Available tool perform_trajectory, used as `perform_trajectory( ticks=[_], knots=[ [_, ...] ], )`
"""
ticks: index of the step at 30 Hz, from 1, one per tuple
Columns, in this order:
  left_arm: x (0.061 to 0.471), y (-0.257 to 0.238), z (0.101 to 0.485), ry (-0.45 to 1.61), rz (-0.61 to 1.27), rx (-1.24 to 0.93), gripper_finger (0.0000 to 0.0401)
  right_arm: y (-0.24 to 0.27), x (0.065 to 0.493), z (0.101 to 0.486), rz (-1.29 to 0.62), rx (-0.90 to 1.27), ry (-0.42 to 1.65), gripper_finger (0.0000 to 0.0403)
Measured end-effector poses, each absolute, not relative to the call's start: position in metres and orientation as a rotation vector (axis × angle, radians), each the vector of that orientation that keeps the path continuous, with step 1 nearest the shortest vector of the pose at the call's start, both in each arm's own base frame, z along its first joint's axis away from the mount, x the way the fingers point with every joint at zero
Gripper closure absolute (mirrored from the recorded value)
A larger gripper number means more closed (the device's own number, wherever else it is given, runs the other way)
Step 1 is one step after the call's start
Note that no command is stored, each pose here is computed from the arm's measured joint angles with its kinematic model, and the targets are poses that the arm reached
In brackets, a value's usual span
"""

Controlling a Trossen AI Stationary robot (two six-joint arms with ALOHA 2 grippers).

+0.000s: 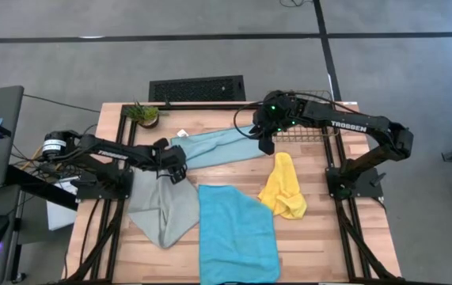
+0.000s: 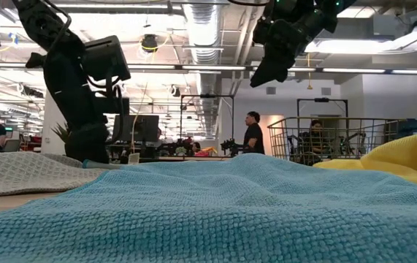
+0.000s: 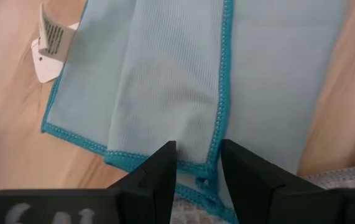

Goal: Fold microfiber towels
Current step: Fold the light blue microfiber cloth

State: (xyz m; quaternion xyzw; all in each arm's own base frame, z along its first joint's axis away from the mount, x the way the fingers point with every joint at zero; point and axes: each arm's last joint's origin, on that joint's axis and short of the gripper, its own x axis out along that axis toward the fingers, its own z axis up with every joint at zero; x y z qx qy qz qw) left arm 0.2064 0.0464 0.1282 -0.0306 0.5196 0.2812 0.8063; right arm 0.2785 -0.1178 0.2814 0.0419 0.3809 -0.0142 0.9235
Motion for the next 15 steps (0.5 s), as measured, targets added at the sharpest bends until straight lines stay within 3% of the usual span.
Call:
perform_trajectory(
  ticks=[4, 11, 15],
  knots=[
    [0.206, 0.0485, 0.1282, 1.112, 0.612, -0.072, 0.0308, -0.1179, 0.2786, 0.2813, -0.032, 0.093, 0.782, 0.028],
    [0.2062, 0.048, 0.1279, 1.111, 0.59, -0.111, 0.039, -0.12, 0.2777, 0.2813, -0.039, 0.096, 0.782, 0.028],
    [0.2063, 0.0476, 0.1278, 1.112, 0.579, -0.122, 0.0395, -0.1211, 0.2772, 0.2813, -0.043, 0.098, 0.782, 0.028]
  ],
)
